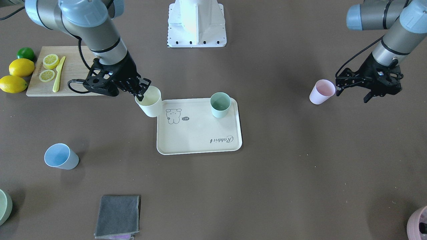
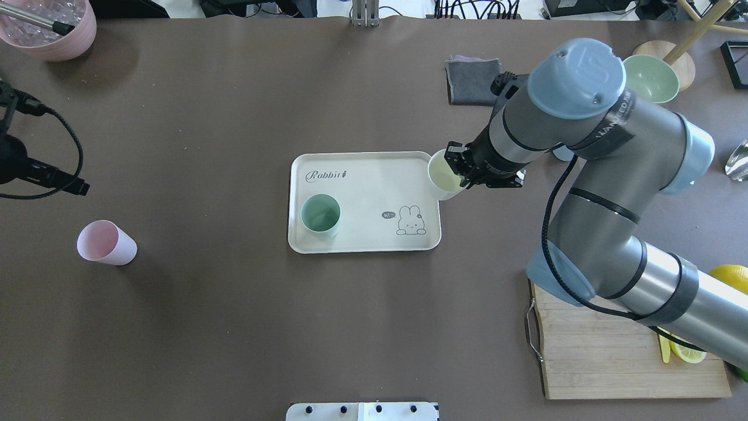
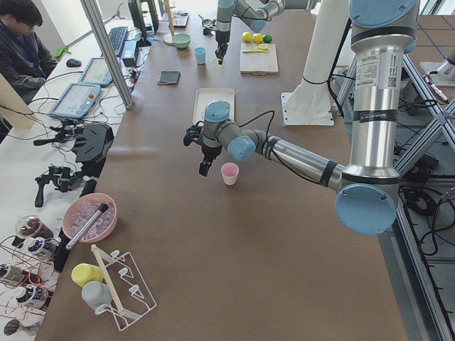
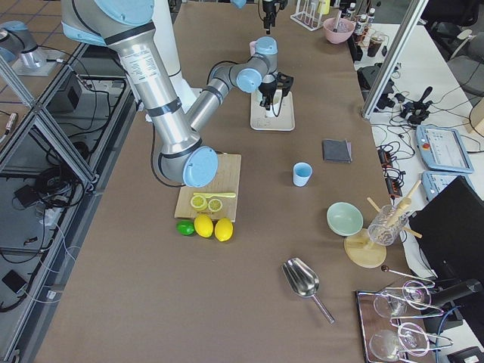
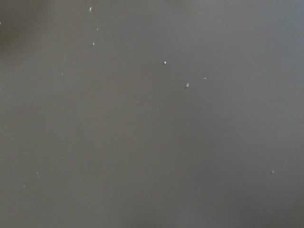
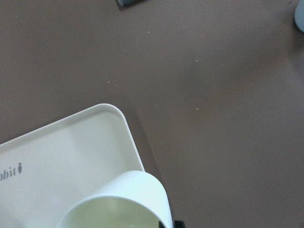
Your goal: Place all cups on tray
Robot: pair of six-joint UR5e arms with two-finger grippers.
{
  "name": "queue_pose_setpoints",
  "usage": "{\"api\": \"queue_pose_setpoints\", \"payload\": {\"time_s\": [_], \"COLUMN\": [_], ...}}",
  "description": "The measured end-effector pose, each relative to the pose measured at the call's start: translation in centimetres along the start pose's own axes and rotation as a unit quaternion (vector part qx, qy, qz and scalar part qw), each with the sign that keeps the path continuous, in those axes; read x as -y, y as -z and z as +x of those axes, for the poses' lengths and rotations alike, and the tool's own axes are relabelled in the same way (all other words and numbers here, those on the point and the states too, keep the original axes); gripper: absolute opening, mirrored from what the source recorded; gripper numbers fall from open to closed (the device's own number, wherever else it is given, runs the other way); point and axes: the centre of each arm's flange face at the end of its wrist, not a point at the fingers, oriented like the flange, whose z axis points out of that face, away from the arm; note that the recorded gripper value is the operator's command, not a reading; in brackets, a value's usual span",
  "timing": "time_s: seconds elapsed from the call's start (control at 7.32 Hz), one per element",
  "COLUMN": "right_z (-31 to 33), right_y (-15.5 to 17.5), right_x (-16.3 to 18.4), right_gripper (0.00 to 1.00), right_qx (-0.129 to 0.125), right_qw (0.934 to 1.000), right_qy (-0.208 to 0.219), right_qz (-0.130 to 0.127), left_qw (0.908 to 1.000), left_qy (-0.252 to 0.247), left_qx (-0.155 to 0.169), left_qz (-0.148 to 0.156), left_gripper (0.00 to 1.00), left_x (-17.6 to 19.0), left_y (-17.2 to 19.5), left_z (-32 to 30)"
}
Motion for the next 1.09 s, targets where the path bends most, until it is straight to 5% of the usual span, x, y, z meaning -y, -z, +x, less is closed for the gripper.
{"api": "queue_pose_setpoints", "payload": {"time_s": [0.55,0.68,0.96,1.09], "right_z": [-3.0,-3.4,-3.6,-3.6], "right_y": [-4.1,-5.2,-7.6,-8.6], "right_x": [-3.7,-4.5,-4.4,-4.1], "right_gripper": [0.00,0.21,0.81,0.99], "right_qx": [-0.020,-0.025,-0.024,-0.020], "right_qw": [0.9998,0.9996,0.9996,0.9996], "right_qy": [0.005,0.003,-0.001,-0.001], "right_qz": [0.008,0.011,0.014,0.018], "left_qw": [0.9987,0.9986,0.9978,0.9968], "left_qy": [0.047,0.050,0.062,0.072], "left_qx": [-0.013,-0.014,-0.022,-0.032], "left_qz": [0.013,0.013,0.013,0.011], "left_gripper": [0.98,0.98,0.98,0.98], "left_x": [-4.8,-5.4,-6.0,-6.2], "left_y": [-0.5,-0.5,-0.9,-1.4], "left_z": [-2.5,-2.8,-2.3,-1.4]}}
